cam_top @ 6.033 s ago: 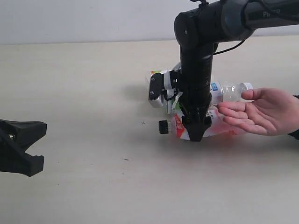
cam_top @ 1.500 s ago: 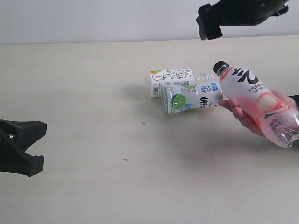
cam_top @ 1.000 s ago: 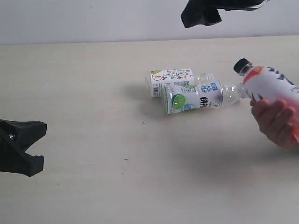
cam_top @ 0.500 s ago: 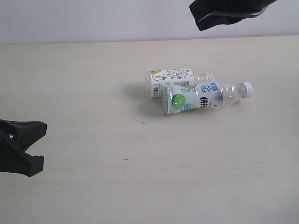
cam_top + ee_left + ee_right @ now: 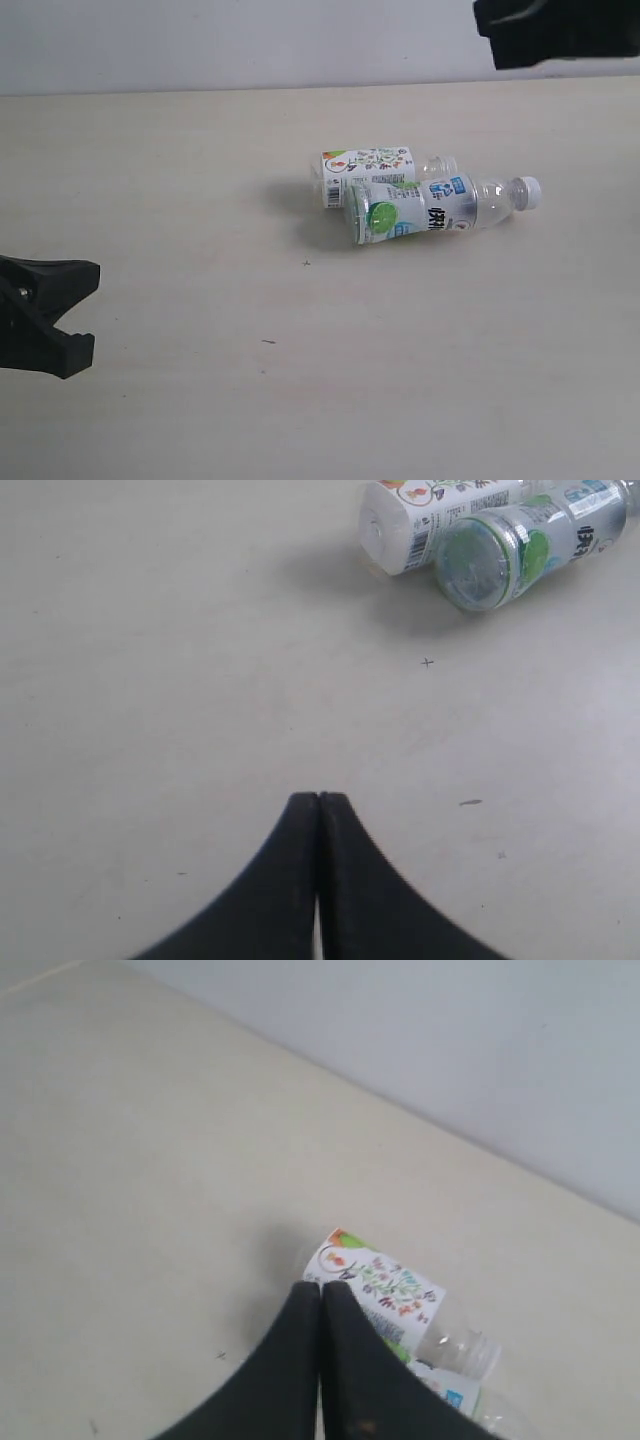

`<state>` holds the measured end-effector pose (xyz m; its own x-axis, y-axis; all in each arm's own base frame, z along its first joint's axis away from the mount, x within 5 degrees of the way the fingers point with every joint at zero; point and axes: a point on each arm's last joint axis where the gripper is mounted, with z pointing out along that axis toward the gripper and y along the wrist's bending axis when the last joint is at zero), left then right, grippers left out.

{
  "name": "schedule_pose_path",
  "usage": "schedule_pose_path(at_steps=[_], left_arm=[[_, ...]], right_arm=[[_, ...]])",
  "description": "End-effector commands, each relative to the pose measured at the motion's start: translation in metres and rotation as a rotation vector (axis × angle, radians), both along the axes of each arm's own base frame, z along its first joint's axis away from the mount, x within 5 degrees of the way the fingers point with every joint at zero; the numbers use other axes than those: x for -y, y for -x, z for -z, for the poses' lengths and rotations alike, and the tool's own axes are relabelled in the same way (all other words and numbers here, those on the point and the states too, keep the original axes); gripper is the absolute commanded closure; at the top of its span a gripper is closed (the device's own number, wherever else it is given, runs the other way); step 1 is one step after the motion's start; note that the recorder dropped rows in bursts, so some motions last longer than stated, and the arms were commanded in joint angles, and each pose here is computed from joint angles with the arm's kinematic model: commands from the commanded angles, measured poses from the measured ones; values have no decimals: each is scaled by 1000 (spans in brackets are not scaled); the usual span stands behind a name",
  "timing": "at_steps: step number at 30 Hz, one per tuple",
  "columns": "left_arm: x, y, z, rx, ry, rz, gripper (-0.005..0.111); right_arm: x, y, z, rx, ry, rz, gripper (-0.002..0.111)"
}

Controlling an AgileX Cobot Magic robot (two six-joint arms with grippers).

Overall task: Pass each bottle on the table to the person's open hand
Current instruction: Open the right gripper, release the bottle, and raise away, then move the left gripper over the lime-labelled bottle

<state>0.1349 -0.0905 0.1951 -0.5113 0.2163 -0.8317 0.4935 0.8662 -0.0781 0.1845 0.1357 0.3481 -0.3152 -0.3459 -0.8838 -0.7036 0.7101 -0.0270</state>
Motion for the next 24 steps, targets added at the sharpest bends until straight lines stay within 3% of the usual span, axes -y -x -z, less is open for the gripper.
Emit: schedule_pose_path(at_steps=[1,9,16,24], left_arm=[[0,1,0,10,1,2,107],[0,1,0,10,1,2,107],[0,1,0,10,1,2,107],[0,1,0,10,1,2,107]], right_arm=[[24,21,19,157,-68,94,108],[64,73,57,244,-204,189,108],[88,112,71,267,-411,223,108],[92,137,88,162,-394,132,108]])
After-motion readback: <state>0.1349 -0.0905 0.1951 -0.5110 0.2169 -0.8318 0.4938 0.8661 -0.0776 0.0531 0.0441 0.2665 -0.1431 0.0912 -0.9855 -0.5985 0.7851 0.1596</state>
